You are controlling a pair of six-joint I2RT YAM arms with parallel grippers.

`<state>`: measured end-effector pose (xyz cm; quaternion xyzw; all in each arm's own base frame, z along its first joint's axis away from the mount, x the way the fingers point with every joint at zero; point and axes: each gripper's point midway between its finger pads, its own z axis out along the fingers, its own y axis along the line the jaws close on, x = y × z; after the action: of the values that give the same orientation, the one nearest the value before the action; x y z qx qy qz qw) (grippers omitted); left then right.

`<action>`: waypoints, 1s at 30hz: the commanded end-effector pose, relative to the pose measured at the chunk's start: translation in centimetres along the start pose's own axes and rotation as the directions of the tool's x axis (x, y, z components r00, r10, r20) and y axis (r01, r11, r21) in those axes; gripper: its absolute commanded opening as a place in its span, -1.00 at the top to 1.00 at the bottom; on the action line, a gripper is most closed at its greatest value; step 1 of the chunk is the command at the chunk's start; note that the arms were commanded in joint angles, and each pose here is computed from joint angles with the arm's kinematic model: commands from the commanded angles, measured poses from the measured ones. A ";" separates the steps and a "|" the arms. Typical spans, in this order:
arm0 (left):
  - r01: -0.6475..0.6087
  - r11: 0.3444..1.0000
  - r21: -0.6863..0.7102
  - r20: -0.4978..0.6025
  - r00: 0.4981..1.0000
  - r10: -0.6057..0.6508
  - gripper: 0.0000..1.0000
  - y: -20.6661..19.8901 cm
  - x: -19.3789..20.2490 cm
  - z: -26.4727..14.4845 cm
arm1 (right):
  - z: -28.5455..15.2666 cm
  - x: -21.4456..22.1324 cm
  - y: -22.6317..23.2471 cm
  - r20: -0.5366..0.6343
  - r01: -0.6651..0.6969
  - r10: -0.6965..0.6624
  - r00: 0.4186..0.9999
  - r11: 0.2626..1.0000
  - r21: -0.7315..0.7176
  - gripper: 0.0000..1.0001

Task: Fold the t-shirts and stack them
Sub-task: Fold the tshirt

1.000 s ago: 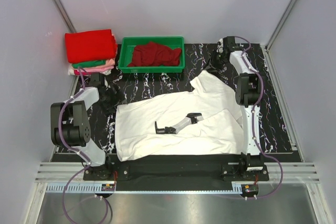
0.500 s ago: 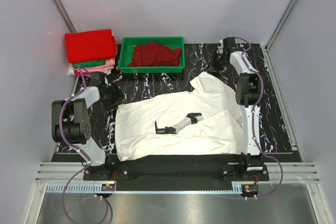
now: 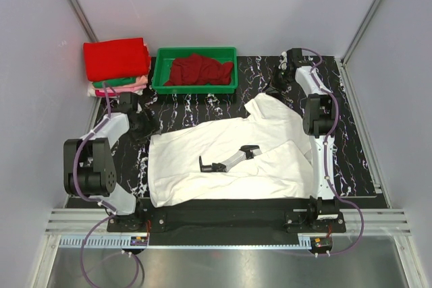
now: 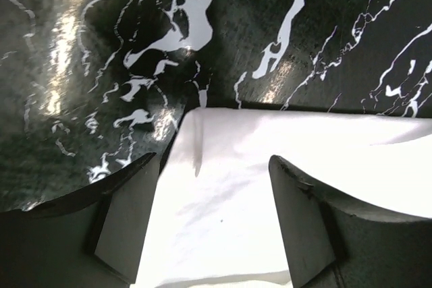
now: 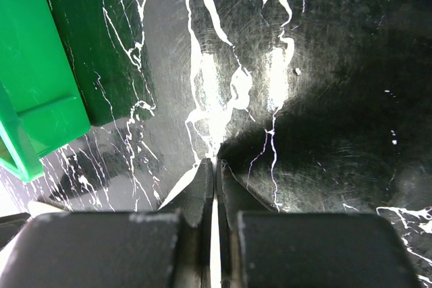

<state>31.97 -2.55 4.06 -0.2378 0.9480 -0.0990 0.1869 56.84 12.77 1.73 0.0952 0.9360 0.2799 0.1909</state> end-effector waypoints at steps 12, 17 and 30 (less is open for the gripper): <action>-0.077 0.997 -0.007 0.032 0.997 0.077 -0.41 -2.4 0.3 0.3 | 1.0 1.6 -1.5 -0.065 -0.045 0.046 0.997 0.999 0.010 1.00; -0.086 0.996 -0.017 0.004 0.996 0.086 -0.24 -2.7 0.4 1.5 | 0.9 1.6 -1.4 -0.065 -0.048 0.048 0.997 0.999 0.008 1.00; -0.090 0.996 -0.014 0.033 0.995 0.090 0.66 -3.4 -0.7 0.9 | 0.7 1.5 -1.7 -0.068 -0.064 0.063 0.996 0.998 -0.005 1.00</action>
<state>32.17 -5.32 2.70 -0.2050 0.9609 -0.0796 0.1685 56.48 12.81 1.61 0.1053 0.9299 0.3063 0.1741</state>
